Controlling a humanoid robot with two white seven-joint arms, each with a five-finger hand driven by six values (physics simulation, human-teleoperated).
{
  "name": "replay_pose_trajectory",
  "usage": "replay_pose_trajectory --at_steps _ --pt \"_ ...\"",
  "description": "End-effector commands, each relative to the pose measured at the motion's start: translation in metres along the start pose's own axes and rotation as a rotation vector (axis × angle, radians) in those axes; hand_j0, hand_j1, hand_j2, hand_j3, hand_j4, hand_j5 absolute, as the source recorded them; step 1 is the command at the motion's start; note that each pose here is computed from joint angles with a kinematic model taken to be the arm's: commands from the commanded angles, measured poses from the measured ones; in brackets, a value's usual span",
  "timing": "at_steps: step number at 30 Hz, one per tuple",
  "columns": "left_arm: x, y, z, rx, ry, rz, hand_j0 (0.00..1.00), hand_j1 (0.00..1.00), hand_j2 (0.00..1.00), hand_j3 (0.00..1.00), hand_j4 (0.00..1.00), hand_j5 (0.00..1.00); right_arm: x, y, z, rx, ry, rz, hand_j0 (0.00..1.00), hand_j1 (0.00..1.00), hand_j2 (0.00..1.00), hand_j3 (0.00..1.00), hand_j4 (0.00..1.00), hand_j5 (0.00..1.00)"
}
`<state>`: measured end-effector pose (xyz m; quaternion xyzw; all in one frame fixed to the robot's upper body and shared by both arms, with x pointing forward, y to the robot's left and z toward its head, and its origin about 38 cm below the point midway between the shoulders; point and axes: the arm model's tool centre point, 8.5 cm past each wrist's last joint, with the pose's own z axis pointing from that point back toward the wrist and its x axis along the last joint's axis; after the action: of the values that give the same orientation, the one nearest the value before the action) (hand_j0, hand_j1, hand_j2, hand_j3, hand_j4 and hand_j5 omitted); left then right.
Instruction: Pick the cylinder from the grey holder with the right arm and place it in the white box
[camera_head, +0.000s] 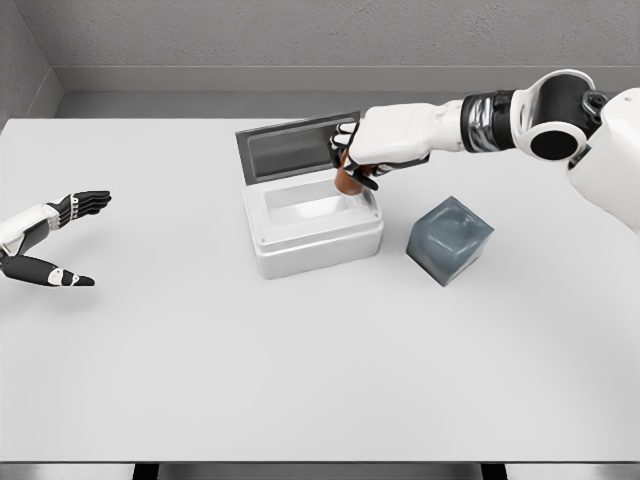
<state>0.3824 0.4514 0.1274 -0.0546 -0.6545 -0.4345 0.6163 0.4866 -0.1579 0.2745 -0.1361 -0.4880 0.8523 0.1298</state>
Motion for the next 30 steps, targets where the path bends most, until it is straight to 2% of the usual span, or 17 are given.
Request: replay_pose_trajectory --at_steps 1,2,3,4,7,10,16,17,18,19,20,22,23,27,29,30 --pt "0.000 0.001 0.000 0.005 -0.002 0.005 1.00 1.00 1.00 1.00 1.00 1.00 0.000 -0.001 0.000 -0.004 0.001 -0.002 0.17 0.17 0.17 0.17 0.17 0.17" --pt "0.000 0.001 0.000 0.005 -0.002 0.005 1.00 1.00 1.00 1.00 1.00 1.00 0.000 -0.001 0.000 -0.004 0.001 -0.002 0.19 0.19 0.19 0.19 0.19 0.19" --pt "0.000 0.001 0.000 0.005 -0.002 0.005 1.00 1.00 1.00 1.00 1.00 1.00 0.000 -0.001 0.000 -0.005 0.000 -0.001 0.26 0.26 0.26 0.26 0.26 0.26" --pt "0.000 0.001 0.000 0.005 -0.002 0.005 1.00 1.00 1.00 1.00 1.00 1.00 0.000 -0.001 0.000 -0.005 0.001 0.000 0.53 0.53 0.53 0.53 0.53 0.53" --pt "0.000 0.001 0.000 0.005 -0.002 0.005 1.00 1.00 1.00 1.00 1.00 1.00 0.000 -0.002 0.001 -0.006 0.002 0.002 0.91 0.91 0.91 0.91 0.91 0.91" --pt "0.000 0.001 0.000 0.005 -0.002 0.005 1.00 1.00 1.00 1.00 1.00 1.00 0.001 -0.003 0.000 -0.007 0.000 0.004 0.93 0.93 0.93 0.93 0.93 0.93" --pt "0.000 0.001 0.000 0.005 -0.002 0.005 1.00 1.00 1.00 1.00 1.00 1.00 0.019 -0.024 0.004 -0.051 -0.039 0.072 0.92 0.92 0.92 0.92 0.92 0.92" --pt "0.000 0.001 0.000 0.005 -0.002 0.005 1.00 1.00 1.00 1.00 1.00 1.00 0.018 -0.030 0.011 -0.078 -0.028 0.077 0.93 0.93 0.93 0.93 0.93 0.93" --pt "0.001 0.002 0.001 0.005 -0.001 0.004 1.00 1.00 1.00 1.00 1.00 1.00 0.014 -0.038 0.036 -0.117 0.010 0.095 0.94 0.94 0.94 0.94 0.94 0.94" --pt "0.001 0.002 0.001 0.005 -0.001 0.004 1.00 1.00 1.00 1.00 1.00 1.00 0.015 -0.043 0.044 -0.141 0.017 0.107 0.99 0.99 0.99 0.99 0.99 0.99" --pt "0.000 0.001 0.001 0.006 -0.001 0.005 1.00 1.00 1.00 1.00 1.00 1.00 0.013 -0.045 0.052 -0.164 0.032 0.101 1.00 1.00 1.00 1.00 1.00 1.00" --pt "0.000 0.001 0.001 0.007 0.000 0.005 1.00 1.00 1.00 1.00 1.00 1.00 -0.005 -0.044 0.091 -0.241 0.122 0.062 1.00 1.00 1.00 1.00 1.00 1.00" --pt "0.000 0.001 0.001 0.007 0.000 0.005 1.00 1.00 1.00 1.00 1.00 1.00 -0.012 -0.037 0.108 -0.242 0.162 0.047 1.00 1.00 1.00 1.00 1.00 1.00" --pt "0.003 0.005 -0.001 0.014 -0.011 0.004 1.00 1.00 1.00 1.00 1.00 1.00 -0.029 0.026 0.167 -0.175 0.308 -0.062 1.00 1.00 1.00 1.00 1.00 1.00" --pt "0.024 0.008 -0.040 0.028 -0.115 -0.005 1.00 1.00 1.00 1.00 1.00 1.00 -0.029 0.052 0.179 -0.140 0.338 -0.106 1.00 1.00 1.00 1.00 1.00 1.00" --pt "0.036 0.012 -0.065 0.024 -0.127 -0.008 1.00 1.00 1.00 1.00 1.00 1.00 -0.028 0.060 0.184 -0.120 0.347 -0.117 1.00 1.00 1.00 1.00 1.00 1.00"
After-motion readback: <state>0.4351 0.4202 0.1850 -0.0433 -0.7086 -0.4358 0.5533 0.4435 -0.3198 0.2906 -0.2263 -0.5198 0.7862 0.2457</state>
